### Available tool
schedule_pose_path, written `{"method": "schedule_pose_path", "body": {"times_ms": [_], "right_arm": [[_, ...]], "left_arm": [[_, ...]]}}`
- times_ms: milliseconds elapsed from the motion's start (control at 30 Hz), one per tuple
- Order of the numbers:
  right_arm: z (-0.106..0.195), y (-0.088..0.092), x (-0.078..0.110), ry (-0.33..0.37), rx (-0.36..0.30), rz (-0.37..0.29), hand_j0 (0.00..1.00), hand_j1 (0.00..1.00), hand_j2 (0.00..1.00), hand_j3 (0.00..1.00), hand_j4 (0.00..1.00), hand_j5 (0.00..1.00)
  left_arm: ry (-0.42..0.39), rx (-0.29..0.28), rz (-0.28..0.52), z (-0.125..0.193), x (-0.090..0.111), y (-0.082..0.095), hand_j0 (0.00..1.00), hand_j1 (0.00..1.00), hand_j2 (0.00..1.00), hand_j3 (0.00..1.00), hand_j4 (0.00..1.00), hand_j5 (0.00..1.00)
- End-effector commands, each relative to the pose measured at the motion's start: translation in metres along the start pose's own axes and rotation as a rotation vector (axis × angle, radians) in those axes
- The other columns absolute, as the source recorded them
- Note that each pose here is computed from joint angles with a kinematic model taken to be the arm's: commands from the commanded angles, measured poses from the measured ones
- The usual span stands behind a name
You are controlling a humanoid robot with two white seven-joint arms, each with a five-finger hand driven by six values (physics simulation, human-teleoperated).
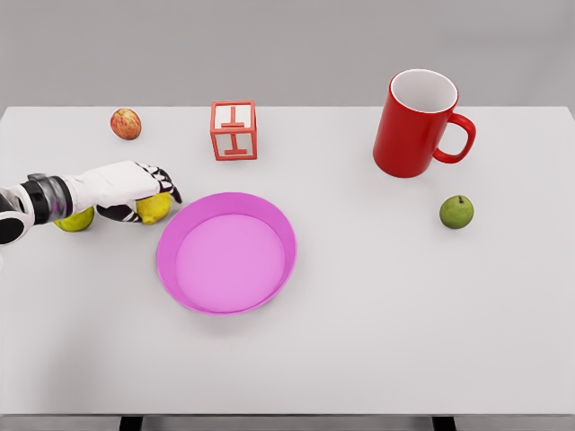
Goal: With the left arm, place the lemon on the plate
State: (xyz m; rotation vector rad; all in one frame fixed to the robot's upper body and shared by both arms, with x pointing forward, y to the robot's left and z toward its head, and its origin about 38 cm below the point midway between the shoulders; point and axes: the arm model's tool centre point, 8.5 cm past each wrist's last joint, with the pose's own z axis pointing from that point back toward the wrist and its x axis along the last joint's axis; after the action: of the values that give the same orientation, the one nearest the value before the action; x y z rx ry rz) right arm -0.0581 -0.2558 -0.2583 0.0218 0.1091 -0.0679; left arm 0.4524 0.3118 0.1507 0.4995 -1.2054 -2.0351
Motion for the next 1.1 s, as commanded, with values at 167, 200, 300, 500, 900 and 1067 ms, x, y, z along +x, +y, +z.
{"method": "schedule_pose_path", "body": {"times_ms": [167,200,300,500,900,1067], "right_arm": [[0.000,0.000,0.000,0.001,0.000,0.000,1.00,1.00,1.00,1.00,1.00,1.00],[0.000,0.000,0.000,0.001,0.000,0.000,1.00,1.00,1.00,1.00,1.00,1.00],[0.000,0.000,0.000,-0.001,0.000,-0.001,1.00,1.00,1.00,1.00,1.00,1.00],[0.000,0.000,0.000,-0.001,0.000,0.001,1.00,1.00,1.00,1.00,1.00,1.00],[0.000,0.000,0.000,-0.001,0.000,-0.001,1.00,1.00,1.00,1.00,1.00,1.00],[0.000,0.000,0.000,0.001,0.000,0.000,1.00,1.00,1.00,1.00,1.00,1.00]], "left_arm": [[0.007,-0.004,0.000,0.001,-0.002,-0.001,0.58,0.58,0.58,0.58,0.58,0.58],[0.007,-0.004,0.000,0.001,-0.002,-0.001,0.56,0.56,0.56,0.56,0.56,0.56],[0.007,-0.003,0.001,0.001,-0.002,-0.001,0.54,0.54,0.54,0.54,0.54,0.54],[0.015,0.009,-0.002,0.005,-0.004,0.003,0.51,0.51,0.51,0.51,0.51,0.51],[-0.029,0.126,-0.053,0.023,0.011,0.041,0.48,0.48,0.48,0.48,0.48,0.48],[-0.040,0.165,-0.047,0.039,0.012,0.046,0.48,0.48,0.48,0.48,0.48,0.48]]}}
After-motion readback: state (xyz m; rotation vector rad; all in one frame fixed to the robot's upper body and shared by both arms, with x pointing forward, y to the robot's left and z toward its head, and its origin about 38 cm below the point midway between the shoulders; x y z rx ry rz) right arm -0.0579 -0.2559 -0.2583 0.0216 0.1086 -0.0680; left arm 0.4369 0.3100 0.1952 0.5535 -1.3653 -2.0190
